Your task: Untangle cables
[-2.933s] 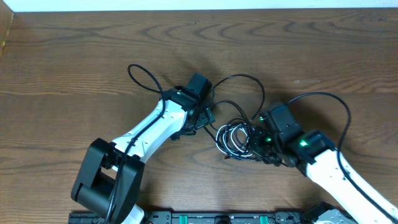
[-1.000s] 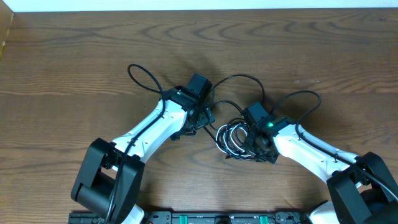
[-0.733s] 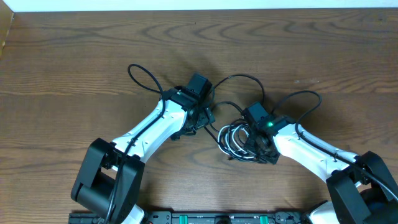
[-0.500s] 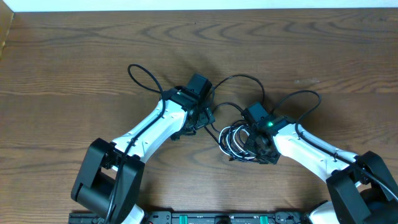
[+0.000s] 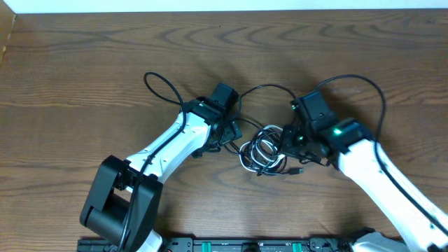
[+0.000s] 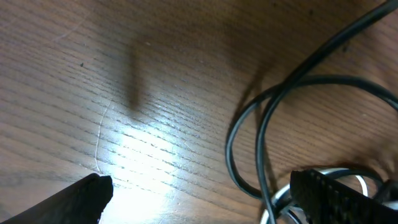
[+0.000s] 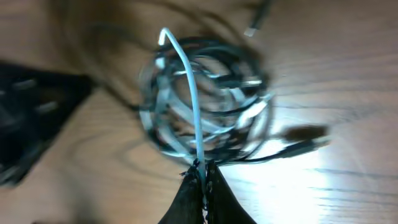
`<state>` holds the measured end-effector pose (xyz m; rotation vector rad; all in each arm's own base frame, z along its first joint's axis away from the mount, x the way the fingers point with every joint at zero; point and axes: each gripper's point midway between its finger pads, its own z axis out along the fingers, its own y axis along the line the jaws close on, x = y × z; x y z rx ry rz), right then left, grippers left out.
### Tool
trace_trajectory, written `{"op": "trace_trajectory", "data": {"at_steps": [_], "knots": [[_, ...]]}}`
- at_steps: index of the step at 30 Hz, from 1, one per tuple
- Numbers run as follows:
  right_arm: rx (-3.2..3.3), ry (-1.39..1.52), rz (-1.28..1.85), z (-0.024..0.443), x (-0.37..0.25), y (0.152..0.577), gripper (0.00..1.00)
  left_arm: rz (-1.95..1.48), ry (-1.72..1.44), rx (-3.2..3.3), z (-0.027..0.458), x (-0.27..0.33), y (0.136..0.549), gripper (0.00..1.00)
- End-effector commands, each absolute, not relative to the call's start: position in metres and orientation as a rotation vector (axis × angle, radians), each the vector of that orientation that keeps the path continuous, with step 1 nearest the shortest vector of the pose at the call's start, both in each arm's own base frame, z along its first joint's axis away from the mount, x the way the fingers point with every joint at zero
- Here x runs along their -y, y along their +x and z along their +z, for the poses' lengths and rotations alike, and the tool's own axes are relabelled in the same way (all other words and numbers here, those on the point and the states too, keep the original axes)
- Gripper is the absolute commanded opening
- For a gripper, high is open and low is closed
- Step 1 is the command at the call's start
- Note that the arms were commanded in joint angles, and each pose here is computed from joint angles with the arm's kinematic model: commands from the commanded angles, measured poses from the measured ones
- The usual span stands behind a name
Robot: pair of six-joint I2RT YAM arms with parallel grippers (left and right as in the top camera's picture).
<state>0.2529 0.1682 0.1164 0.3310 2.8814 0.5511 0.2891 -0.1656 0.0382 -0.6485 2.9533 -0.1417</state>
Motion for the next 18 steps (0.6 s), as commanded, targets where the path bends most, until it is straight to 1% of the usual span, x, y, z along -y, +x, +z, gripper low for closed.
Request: {"op": "trace_trajectory", "data": {"at_steps": [1,7,18], "knots": [[-2.831,0.205,0.647,0.139,-0.176,0.25,0.01,-0.12,-0.646,-2.961,0.035,0.163,0.289,0.98],[-2.775,0.186,0.679,0.152,-0.176,0.251,0.01,-0.12,-0.646,-2.961,0.035,0.163,0.289,0.98],[-2.752,0.147,0.626,0.152,-0.171,0.256,0.01,-0.154,-0.654,-2.933,0.036,0.167,0.296,0.98]]}}
